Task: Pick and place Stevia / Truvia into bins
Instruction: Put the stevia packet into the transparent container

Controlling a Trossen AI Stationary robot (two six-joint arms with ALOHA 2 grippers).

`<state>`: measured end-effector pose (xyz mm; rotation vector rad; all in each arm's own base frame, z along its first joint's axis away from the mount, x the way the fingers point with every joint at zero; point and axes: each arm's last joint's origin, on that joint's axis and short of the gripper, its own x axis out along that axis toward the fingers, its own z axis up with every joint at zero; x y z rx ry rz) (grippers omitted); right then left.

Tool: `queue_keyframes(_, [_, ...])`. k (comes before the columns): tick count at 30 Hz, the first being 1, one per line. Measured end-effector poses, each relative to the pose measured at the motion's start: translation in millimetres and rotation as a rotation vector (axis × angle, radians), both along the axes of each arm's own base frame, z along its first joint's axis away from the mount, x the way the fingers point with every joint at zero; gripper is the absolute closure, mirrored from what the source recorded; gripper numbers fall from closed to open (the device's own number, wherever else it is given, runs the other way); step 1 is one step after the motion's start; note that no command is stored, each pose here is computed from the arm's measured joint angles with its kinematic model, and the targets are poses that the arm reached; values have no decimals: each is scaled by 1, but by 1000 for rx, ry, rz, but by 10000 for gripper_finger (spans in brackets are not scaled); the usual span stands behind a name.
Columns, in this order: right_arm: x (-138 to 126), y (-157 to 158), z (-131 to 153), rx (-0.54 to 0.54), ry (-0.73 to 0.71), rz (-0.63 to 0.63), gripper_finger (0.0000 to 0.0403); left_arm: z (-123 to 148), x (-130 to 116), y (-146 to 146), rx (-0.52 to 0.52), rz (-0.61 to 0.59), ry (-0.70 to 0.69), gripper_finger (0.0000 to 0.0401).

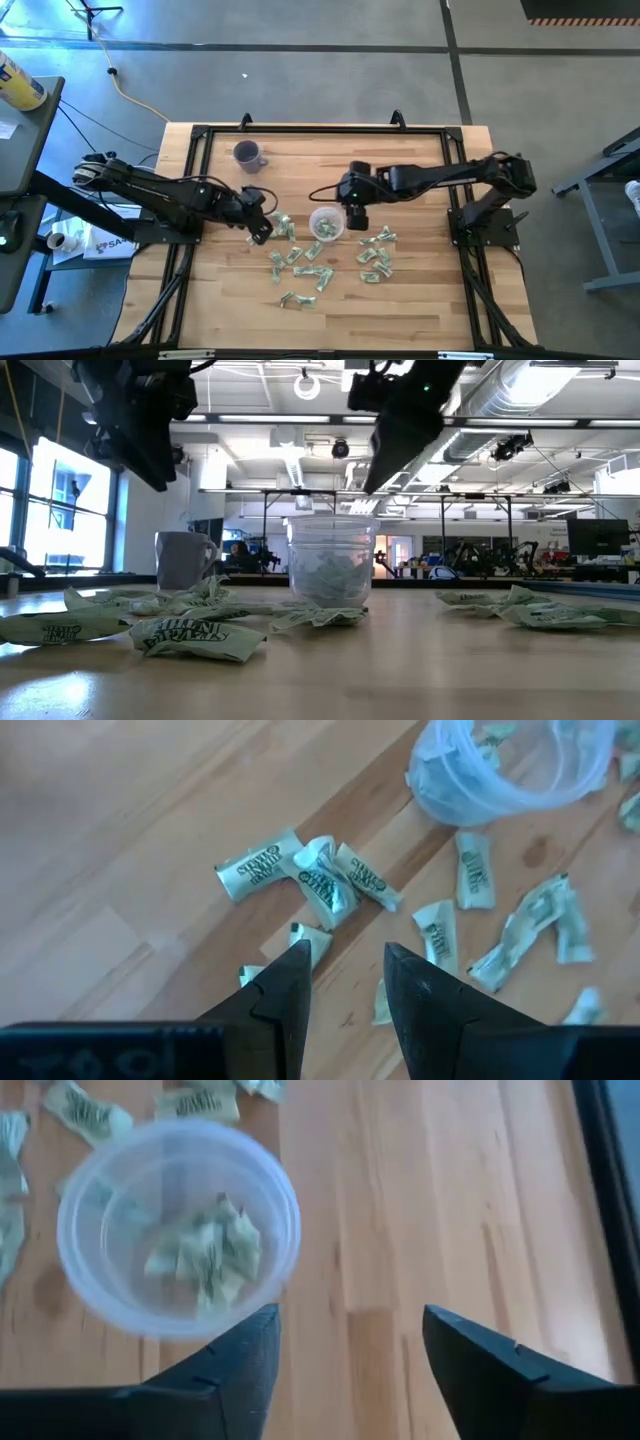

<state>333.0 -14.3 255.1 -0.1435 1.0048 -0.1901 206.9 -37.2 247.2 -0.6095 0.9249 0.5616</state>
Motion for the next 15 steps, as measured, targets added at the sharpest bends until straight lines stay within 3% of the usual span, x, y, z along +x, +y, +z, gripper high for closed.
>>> queue_keyframes(6, [-32,4,-18,-38,89,-10,159,-11,12,7,141,-201,94,240])
queue_keyframes(11, [-51,16,-30,-2,121,-43,159,-30,31,25,228,-466,123,240])
queue_keyframes(15, [-63,25,-36,2,158,-112,159,-53,37,42,230,-609,140,240])
